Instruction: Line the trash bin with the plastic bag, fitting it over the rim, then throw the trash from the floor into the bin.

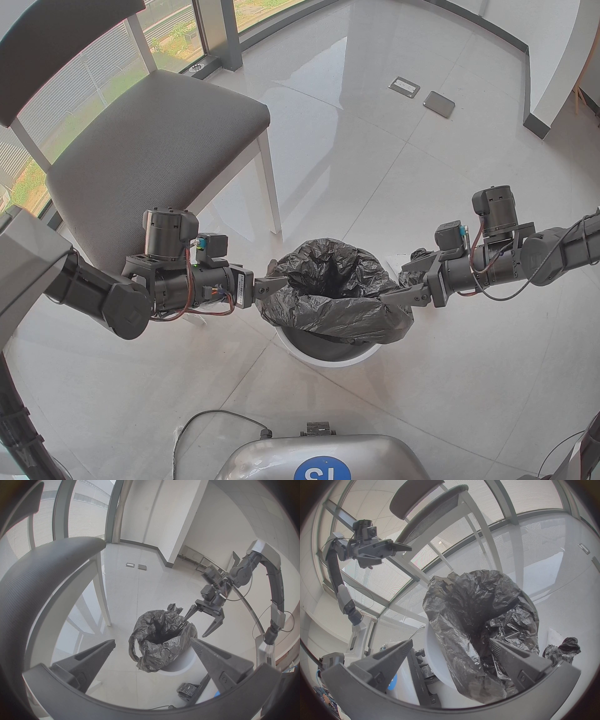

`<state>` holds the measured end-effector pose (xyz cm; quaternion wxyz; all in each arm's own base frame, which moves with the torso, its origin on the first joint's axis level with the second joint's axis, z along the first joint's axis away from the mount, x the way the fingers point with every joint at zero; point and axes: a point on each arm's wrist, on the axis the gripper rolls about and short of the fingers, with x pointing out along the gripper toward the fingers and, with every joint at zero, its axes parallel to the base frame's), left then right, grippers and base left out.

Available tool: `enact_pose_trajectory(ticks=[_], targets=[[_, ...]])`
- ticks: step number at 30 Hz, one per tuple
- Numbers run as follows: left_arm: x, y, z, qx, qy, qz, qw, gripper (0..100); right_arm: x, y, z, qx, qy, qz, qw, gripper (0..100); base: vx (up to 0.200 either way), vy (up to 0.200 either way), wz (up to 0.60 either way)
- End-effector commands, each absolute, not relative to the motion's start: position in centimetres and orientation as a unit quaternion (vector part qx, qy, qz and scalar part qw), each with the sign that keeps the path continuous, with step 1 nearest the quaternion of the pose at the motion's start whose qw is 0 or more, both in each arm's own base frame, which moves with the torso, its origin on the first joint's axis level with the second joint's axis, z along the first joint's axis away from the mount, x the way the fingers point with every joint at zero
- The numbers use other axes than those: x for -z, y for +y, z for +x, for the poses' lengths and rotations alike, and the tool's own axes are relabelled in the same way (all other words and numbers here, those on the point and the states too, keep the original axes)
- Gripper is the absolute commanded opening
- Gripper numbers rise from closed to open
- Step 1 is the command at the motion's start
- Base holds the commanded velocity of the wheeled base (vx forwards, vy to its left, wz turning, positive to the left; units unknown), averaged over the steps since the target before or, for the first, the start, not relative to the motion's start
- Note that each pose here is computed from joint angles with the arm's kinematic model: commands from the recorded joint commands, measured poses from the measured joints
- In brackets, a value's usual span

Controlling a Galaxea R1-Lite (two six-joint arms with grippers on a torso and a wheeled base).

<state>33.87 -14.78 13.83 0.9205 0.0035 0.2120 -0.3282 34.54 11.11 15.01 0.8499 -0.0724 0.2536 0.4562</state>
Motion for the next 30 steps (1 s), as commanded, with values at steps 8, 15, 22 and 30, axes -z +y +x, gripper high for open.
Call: enact_pose_trajectory(ticks=[8, 15, 22, 30], targets=[[-18.4, -14.1, 30.0, 0.359, 0.136, 0.104, 0.918, 100, -10.8, 13.8, 36.7, -0.489, 0.291, -0.1, 0.817, 100, 0.0, 0.0, 0.0], [-19.0, -13.3, 28.3, 0.361, 0.127, 0.126, 0.915, 100, -9.5, 15.2, 37.7, -0.498, 0.294, -0.104, 0.809, 100, 0.0, 0.0, 0.0], [-18.7, -13.1, 27.8, 0.361, 0.132, 0.129, 0.914, 100, -8.5, 15.9, 38.6, -0.502, 0.297, -0.104, 0.806, 100, 0.0, 0.0, 0.0], [-18.7, -13.3, 28.0, 0.362, 0.128, 0.123, 0.915, 100, -7.7, 16.6, 38.7, -0.507, 0.303, -0.105, 0.8, 0, 0.0, 0.0, 0.0]])
